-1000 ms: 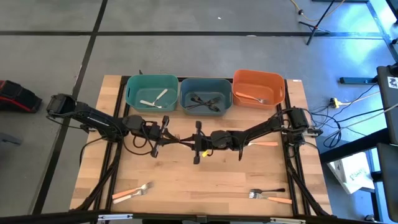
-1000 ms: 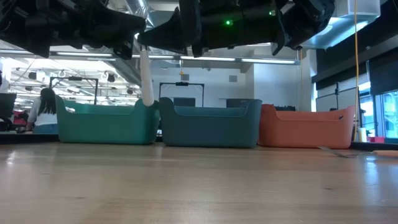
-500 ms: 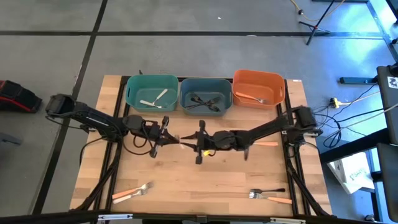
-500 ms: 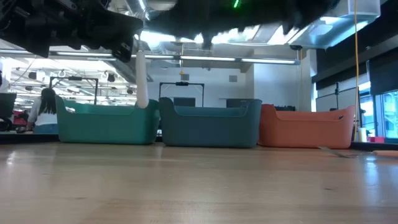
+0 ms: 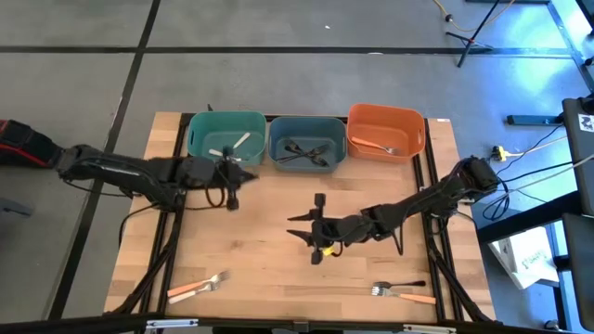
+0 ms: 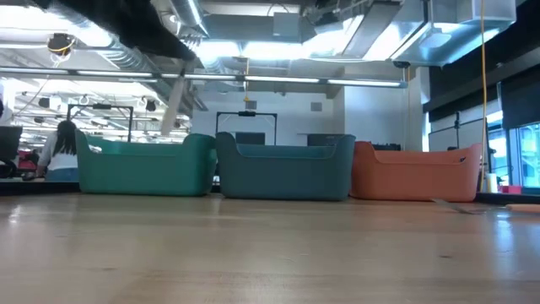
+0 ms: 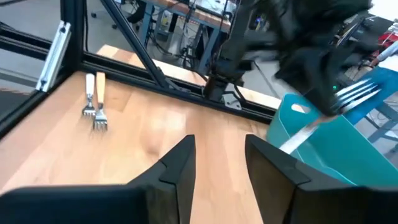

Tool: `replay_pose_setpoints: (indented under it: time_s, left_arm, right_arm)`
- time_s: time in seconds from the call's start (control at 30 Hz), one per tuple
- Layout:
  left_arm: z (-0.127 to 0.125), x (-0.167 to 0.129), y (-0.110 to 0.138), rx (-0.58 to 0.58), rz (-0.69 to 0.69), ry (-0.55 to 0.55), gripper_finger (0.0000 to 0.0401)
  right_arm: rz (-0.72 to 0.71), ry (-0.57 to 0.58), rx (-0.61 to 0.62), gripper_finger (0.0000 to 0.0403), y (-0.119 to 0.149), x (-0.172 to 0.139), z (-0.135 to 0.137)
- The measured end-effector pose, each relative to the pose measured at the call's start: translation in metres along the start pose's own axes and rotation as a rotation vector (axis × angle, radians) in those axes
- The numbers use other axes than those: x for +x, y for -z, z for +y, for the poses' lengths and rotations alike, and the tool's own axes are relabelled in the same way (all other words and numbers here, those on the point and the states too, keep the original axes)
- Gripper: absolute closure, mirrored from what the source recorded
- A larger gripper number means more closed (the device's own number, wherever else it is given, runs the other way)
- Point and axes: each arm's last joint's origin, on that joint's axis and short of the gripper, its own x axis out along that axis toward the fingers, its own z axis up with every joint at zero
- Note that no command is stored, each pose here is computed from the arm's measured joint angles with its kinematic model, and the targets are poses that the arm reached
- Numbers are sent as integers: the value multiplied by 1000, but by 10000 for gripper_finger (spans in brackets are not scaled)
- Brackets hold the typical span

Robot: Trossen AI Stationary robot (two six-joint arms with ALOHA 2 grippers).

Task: Sort silverware by color (type)
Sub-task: Put the right white fork into the green bin

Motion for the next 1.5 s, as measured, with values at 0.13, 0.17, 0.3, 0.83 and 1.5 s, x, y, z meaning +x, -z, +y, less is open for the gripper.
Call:
replay_pose_setpoints:
  time_s: [0.13,0.17,0.3,0.83,1.5]
  left_arm:
    - [20,-14,-18,41,120,-192,395]
    - [25,-16,-22,41,133,-228,395]
    - [43,-16,-21,100,201,-335,394]
    - [124,40,32,46,622,-407,393]
    - [149,90,96,-6,933,-279,392]
  right_arm:
    - [7,2,-4,271,1,0,0]
    - [8,3,-3,271,1,0,-1]
    - [10,7,-2,271,2,1,-3]
    - [35,-1,-13,271,4,1,-2]
    - [55,-6,-23,272,6,1,-1]
